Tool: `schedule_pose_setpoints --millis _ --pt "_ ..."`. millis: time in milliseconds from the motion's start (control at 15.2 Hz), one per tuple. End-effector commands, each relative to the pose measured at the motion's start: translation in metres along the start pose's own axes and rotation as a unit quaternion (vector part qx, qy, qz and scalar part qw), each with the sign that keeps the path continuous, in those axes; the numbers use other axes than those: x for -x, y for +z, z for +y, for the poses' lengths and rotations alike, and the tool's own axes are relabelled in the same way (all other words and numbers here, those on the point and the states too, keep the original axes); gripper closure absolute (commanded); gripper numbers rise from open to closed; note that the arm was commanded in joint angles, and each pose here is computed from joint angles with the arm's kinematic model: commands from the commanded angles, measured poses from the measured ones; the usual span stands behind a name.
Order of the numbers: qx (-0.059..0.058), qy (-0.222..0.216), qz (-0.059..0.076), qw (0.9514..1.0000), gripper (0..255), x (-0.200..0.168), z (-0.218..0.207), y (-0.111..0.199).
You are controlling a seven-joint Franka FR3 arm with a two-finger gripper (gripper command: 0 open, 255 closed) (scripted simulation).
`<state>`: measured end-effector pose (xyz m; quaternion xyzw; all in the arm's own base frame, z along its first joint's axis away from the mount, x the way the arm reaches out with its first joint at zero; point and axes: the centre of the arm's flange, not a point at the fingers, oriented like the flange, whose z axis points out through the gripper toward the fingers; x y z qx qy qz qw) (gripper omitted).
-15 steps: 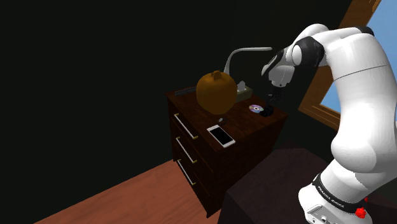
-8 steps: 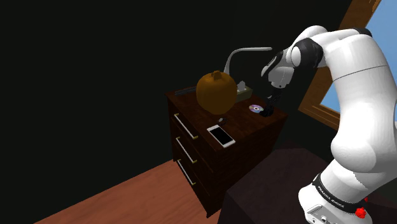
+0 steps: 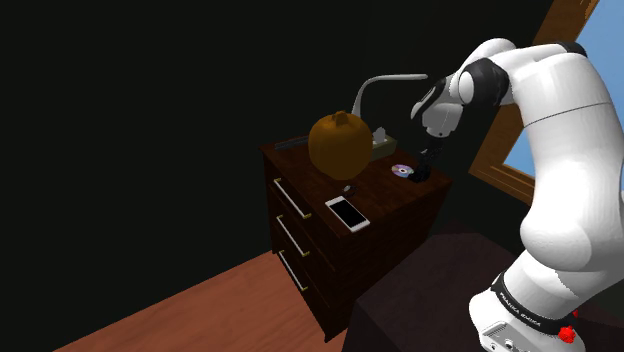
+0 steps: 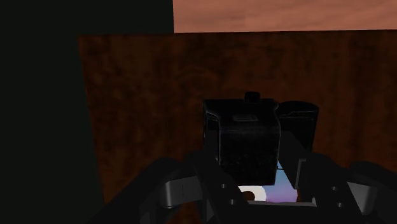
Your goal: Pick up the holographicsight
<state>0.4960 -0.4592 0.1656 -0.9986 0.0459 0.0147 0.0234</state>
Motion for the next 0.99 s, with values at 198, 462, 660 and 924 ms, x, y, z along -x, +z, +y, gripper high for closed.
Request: schedule_pose_setpoints --millis 198,462,660,924 --pt "0.000 0.000 0.000 1.0000 255 0.001 -0.001 -0.026" --pt "0.000 0.000 0.000 1.0000 255 0.002 -0.002 -0.047" --pt "0.000 0.000 0.000 1.0000 255 0.002 -0.003 -0.063" --pt "0.000 0.000 0.000 1.0000 255 0.003 -0.003 -0.074"
